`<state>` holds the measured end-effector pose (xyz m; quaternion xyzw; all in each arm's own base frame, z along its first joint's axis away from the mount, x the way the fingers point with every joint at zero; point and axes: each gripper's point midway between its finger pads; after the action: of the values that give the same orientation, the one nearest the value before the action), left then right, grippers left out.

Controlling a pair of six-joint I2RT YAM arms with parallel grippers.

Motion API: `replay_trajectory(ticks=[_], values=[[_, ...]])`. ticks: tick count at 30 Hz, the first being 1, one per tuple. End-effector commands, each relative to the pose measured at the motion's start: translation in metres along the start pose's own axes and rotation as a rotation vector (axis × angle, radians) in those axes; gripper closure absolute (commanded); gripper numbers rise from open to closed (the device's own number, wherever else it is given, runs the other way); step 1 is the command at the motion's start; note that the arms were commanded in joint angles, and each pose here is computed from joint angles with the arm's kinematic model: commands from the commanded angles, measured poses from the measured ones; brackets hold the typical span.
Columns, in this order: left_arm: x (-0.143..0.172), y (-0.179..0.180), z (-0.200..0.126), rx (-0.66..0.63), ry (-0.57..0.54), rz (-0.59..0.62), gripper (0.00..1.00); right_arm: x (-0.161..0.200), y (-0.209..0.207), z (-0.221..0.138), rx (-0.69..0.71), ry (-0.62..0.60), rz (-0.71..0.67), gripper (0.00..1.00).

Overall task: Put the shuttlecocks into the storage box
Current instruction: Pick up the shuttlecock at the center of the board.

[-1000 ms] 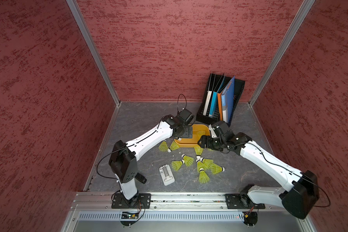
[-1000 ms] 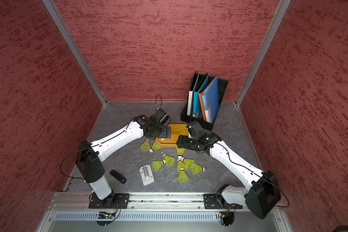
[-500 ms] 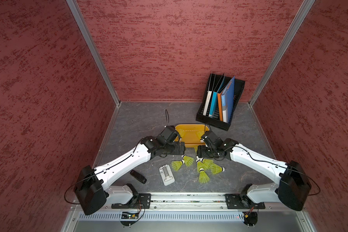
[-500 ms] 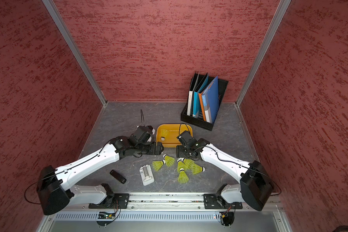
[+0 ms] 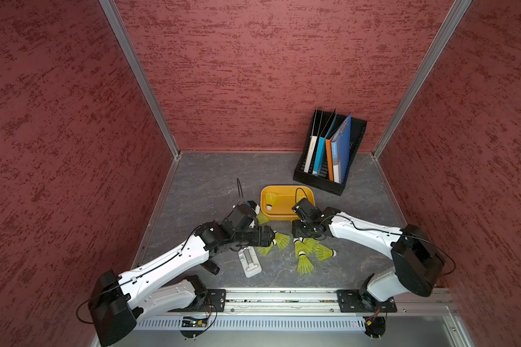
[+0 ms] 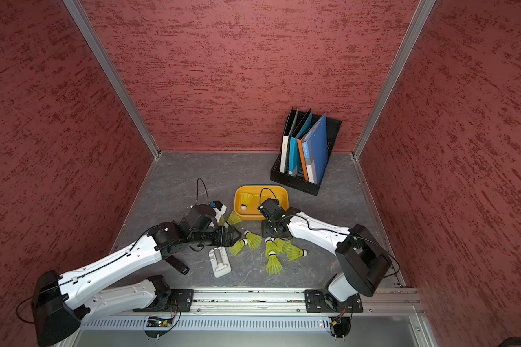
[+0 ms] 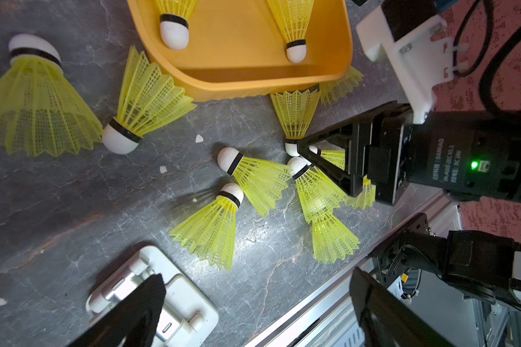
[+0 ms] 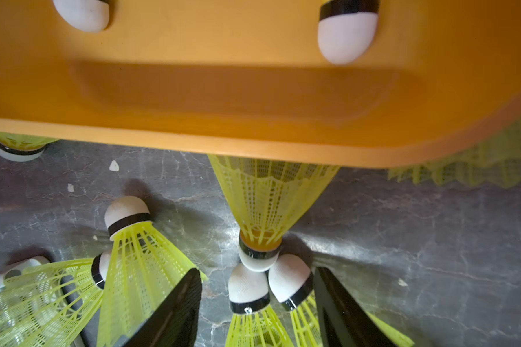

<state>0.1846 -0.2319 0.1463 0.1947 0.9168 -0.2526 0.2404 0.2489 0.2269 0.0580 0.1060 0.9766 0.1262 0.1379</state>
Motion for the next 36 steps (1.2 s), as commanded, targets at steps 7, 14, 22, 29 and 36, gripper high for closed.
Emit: replay_trajectory(ticks=[7, 14, 22, 29, 36], values=[[-0.001, -0.007, -0.001, 0.041, -0.032, -0.006, 0.00, 0.001, -0.002, 0.017, 0.022, -0.010, 0.013, 0.45], [-0.003, -0.009, -0.001, 0.039, -0.036, 0.001, 0.00, 0.004, -0.003, 0.023, 0.032, 0.008, 0.026, 0.52], [-0.002, -0.011, 0.002, 0.047, -0.033, 0.007, 0.00, 0.005, -0.003, 0.030, 0.041, 0.015, 0.026, 0.58], [0.001, -0.010, 0.006, 0.053, -0.030, 0.000, 0.00, 0.006, -0.003, 0.032, 0.047, 0.024, 0.027, 0.61], [0.001, -0.010, 0.006, 0.052, -0.032, 0.003, 0.00, 0.007, -0.003, 0.035, 0.047, 0.032, 0.039, 0.65]])
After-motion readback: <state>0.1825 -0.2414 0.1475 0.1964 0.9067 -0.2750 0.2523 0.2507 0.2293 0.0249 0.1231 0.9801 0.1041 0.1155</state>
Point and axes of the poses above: each gripper's point midway between its finger pads, its own z axis out along the fingers, its own y axis along the line the jaws close on, x = y × z, and after that the axes turned 15 degrees about z, right-handed
